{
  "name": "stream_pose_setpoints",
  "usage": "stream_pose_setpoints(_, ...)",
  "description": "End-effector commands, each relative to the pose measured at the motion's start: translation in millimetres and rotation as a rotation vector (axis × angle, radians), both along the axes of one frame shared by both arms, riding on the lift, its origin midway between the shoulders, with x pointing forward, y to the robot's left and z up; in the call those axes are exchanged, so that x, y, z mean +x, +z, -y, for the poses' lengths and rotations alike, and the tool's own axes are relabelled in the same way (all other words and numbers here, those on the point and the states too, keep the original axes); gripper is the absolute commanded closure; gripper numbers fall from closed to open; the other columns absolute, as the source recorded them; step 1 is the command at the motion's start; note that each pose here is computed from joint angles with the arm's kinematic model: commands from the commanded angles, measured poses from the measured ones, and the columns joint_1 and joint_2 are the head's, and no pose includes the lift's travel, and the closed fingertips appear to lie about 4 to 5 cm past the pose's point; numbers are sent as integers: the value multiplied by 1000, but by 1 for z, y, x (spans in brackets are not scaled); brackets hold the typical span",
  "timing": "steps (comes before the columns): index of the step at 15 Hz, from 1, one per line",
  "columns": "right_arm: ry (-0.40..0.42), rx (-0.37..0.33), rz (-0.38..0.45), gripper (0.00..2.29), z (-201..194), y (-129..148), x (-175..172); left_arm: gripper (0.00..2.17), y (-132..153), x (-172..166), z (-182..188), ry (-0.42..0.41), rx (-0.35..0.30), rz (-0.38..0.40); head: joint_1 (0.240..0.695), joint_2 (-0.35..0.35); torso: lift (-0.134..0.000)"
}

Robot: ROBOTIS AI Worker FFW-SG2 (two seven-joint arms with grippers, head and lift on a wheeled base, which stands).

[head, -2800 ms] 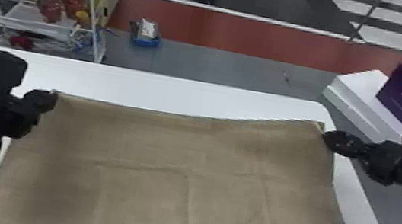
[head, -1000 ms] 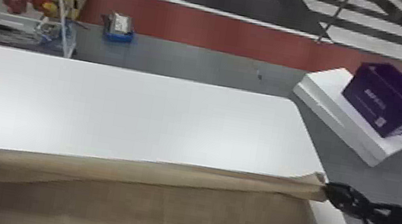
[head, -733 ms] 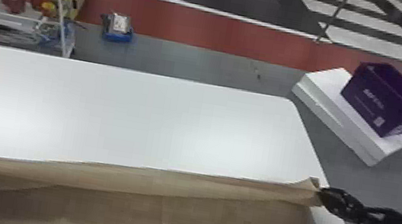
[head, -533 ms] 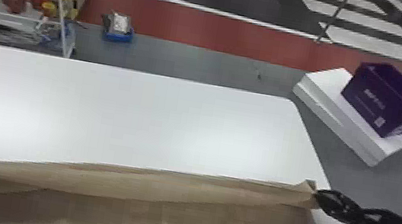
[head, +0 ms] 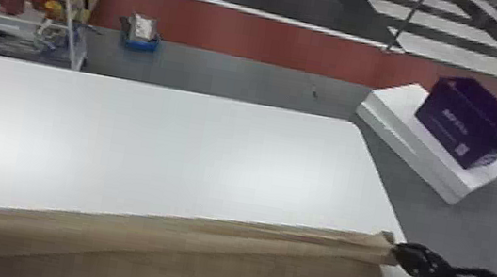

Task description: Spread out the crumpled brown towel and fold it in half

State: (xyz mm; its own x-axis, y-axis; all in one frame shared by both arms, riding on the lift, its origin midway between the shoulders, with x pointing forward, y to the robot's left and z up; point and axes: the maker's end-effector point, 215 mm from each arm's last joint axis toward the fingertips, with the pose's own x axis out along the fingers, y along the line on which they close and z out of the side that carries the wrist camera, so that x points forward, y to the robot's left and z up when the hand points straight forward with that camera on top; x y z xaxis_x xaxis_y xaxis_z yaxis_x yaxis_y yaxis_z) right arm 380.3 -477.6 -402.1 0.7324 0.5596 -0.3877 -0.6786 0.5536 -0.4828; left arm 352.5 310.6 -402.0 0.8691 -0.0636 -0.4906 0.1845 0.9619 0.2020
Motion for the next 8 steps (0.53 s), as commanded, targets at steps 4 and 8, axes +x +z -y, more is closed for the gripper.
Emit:
stream_pose_setpoints(4,-30,28,-76,-2,-4,-29,-14,16,-40,-21,-14,13,32,-104,695,-253,-124)
stream_pose_setpoints(8,-101,41,-52,49,26,-22,-33,33,-47,-35,-56,52,44,-121,695,-239,-124)
